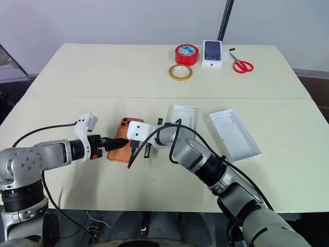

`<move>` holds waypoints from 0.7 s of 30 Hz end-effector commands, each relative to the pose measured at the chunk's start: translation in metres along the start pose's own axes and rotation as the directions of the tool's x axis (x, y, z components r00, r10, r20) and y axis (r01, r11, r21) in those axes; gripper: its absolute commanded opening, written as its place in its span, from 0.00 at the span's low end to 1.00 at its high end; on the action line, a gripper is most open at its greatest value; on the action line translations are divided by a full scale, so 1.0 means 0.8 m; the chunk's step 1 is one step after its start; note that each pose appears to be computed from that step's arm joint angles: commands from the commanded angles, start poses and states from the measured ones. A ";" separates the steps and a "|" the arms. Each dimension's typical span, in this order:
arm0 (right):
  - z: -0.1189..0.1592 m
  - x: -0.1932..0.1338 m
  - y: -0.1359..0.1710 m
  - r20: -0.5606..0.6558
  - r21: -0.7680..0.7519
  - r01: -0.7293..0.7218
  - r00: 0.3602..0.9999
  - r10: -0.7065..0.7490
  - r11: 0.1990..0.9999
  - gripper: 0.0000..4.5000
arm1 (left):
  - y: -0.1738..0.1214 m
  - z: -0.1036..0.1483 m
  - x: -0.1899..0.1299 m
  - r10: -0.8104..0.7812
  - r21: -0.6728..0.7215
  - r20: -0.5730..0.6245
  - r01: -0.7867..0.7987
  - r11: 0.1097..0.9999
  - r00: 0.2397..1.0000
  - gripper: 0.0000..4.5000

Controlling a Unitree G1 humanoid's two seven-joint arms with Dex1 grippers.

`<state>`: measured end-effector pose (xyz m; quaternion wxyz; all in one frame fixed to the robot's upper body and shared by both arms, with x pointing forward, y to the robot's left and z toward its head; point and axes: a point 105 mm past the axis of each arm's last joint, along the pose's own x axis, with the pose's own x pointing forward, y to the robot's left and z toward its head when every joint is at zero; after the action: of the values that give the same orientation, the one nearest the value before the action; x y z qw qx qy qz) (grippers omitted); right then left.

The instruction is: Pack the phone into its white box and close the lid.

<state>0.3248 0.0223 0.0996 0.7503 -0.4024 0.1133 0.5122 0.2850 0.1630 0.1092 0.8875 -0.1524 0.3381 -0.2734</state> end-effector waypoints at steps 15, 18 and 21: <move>0.007 0.002 0.010 0.031 -0.012 -0.014 0.999 0.015 1.000 0.00 | -0.040 -0.001 0.022 -0.186 -0.099 -0.025 0.183 0.978 0.982 0.99; 0.008 0.003 0.012 0.034 -0.014 -0.017 0.999 0.018 1.000 0.00 | -0.049 0.000 0.026 -0.204 -0.084 -0.033 0.200 0.976 0.979 0.99; 0.008 0.003 0.012 0.034 -0.014 -0.016 0.999 0.016 1.000 0.00 | -0.045 0.004 0.026 -0.183 -0.094 -0.023 0.180 0.979 0.983 0.99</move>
<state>0.3256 0.0199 0.0979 0.7554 -0.4022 0.1113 0.5051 0.2863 0.1255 0.1116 0.8480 -0.2182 0.3539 -0.3288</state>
